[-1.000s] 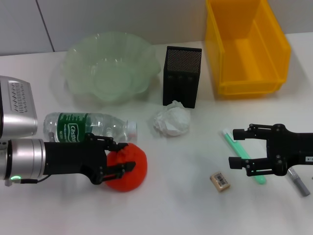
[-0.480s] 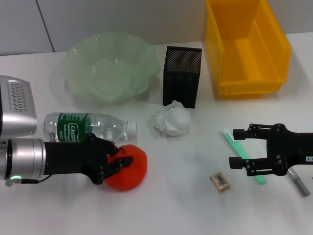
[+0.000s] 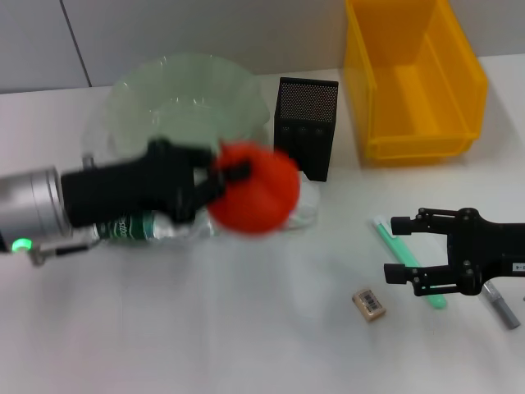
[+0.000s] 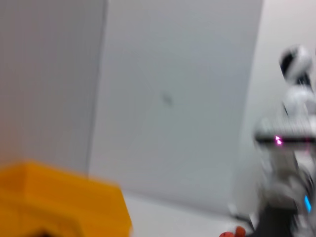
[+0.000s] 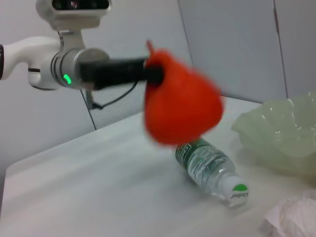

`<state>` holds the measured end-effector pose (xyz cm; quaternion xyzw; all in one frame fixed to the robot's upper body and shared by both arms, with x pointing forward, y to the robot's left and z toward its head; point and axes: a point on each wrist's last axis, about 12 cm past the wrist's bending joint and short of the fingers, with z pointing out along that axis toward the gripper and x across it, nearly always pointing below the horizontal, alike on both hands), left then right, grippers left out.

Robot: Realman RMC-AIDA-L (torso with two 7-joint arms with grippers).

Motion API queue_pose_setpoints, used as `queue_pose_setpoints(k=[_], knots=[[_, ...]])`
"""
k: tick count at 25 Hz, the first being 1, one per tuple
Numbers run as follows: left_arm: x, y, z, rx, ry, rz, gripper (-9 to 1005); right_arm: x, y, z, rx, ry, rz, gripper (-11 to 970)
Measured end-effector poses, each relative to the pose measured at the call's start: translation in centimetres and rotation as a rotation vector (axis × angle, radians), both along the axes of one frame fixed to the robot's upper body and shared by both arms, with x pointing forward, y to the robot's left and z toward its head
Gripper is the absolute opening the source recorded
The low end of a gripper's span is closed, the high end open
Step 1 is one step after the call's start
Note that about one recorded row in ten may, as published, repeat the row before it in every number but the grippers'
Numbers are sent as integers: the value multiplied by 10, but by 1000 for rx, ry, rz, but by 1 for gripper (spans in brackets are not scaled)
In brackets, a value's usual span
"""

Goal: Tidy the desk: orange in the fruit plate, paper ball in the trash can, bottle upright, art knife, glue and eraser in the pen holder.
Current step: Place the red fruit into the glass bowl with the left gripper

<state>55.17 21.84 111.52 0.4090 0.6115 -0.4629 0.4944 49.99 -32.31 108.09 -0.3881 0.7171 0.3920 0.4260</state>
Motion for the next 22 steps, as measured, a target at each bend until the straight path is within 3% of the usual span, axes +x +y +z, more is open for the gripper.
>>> queue_pose_setpoints(k=[1,3,5,6,10,11,15,17,20,22], knots=[[7,-2,3,-73,-31,63,115,0,0,0,0,0,0,819],[13,-3,4,-113,-59,120,105,0,0,0,-1,-1,0,819],[17,-3,3,-127,-67,149,96,0,0,0,-1,-2,1,819],[28,-3,1,-153,-87,254,91,0,0,0,0,-1,1,819],[38,-3,-3,-156,-98,358,71,-1,-1,0,-1,0,0,819],[48,-4,-7,-138,-112,447,65,-1,-1,0,-1,0,0,819],[58,-8,-9,-107,-130,504,65,-1,-1,0,-1,-1,0,819],[71,-13,-13,-16,-154,561,65,-1,-1,0,0,-1,1,819],[77,-17,-15,28,-154,577,66,0,0,0,0,-2,2,819],[84,-23,-20,119,-163,593,66,0,0,0,-2,-2,5,819]])
